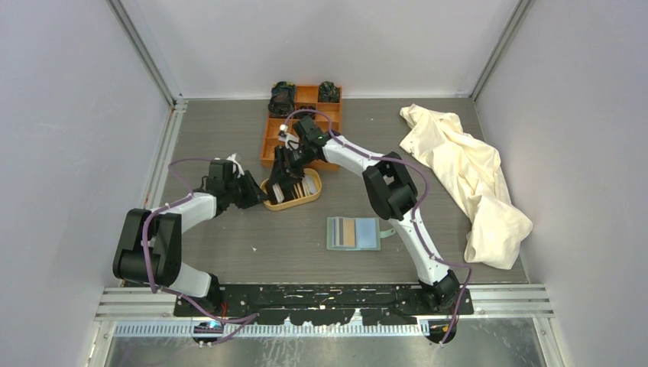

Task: Put the credit cards into the card holder
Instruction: Pick up the credit card from the storage box.

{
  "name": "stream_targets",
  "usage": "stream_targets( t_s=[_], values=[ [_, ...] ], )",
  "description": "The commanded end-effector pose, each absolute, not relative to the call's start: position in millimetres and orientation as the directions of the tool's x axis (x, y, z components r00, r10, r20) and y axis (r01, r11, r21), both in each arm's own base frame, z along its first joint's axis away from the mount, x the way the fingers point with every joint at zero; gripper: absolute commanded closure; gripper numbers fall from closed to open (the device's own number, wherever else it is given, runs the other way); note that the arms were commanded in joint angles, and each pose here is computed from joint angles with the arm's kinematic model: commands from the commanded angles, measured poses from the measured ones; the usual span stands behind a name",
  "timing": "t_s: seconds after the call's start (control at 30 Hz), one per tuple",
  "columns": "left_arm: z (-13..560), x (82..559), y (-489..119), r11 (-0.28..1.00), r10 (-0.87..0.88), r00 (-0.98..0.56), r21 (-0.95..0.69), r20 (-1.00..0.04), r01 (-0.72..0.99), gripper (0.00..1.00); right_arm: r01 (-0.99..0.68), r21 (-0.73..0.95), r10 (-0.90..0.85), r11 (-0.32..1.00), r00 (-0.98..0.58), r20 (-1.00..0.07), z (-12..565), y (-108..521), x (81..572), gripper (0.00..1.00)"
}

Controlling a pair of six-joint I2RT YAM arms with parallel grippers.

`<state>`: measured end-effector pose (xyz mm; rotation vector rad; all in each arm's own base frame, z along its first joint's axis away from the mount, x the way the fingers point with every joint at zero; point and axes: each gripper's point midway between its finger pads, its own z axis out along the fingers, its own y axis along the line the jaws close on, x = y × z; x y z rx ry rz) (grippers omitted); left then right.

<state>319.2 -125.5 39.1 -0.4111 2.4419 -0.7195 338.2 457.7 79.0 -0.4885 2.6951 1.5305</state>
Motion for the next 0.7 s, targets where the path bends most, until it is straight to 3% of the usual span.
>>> stream_targets(
  t_s=[0.0,0.33,0.53,0.67],
  values=[
    [72.5,335.9,-140.1,0.772,-0.422,-0.770,-0.635,-0.478,-0.029,0.73,-0.320,0.810,-0.275,0.491,-0.940,-0.204,83.9,460.0,341.8,0.48],
    [72.9,335.7,-142.4,0.766,-0.421,-0.776,-0.643,-0.470,-0.026,0.73,-0.340,0.783,-0.295,0.521,-0.932,-0.208,72.3,456.4,342.0,0.43],
    [76.4,334.2,-142.7,0.763,-0.422,-0.774,-0.646,-0.472,-0.022,0.73,-0.335,0.809,-0.274,0.483,-0.935,-0.224,95.5,452.3,347.2,0.55],
    [77.8,333.7,-142.5,0.763,-0.422,-0.773,-0.646,-0.474,-0.020,0.73,-0.336,0.817,-0.257,0.468,-0.937,-0.238,108.9,444.2,352.7,0.57]
  ],
)
